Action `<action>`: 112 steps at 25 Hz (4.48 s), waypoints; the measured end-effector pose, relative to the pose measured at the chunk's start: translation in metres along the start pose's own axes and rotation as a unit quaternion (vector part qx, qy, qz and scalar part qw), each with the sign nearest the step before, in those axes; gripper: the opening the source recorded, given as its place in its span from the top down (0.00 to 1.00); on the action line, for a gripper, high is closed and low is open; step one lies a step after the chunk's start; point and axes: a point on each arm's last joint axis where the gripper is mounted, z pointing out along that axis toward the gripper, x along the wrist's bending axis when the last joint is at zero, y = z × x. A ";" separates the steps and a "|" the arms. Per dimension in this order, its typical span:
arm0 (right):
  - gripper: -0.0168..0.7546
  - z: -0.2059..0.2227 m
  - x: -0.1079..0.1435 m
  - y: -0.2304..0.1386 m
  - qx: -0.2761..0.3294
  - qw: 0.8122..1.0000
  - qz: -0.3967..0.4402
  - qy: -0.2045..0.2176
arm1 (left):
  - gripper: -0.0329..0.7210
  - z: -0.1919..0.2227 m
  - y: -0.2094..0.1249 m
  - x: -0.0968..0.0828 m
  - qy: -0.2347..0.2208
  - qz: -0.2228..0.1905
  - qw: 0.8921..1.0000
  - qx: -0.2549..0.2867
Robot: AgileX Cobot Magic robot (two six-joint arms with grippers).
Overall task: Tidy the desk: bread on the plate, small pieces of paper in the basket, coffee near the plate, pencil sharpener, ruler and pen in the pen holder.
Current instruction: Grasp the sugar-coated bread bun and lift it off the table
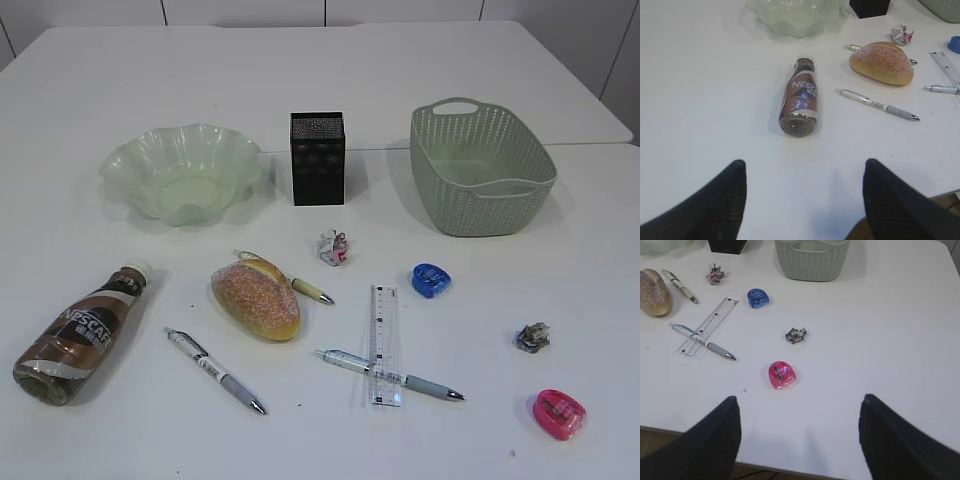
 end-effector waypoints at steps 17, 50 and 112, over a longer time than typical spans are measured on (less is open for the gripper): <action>0.24 -0.002 0.004 0.003 -0.014 1.000 0.010 0.020 | 0.28 -0.009 0.028 -0.004 -0.021 -0.010 1.000 0.013; 0.24 0.117 -0.016 0.123 0.316 0.947 0.055 -0.008 | 0.28 0.073 0.092 -0.009 -0.112 -0.220 0.928 0.278; 0.24 0.188 -0.021 0.131 0.394 0.917 0.051 -0.011 | 0.25 0.270 0.143 -0.062 -0.308 -0.382 0.848 0.201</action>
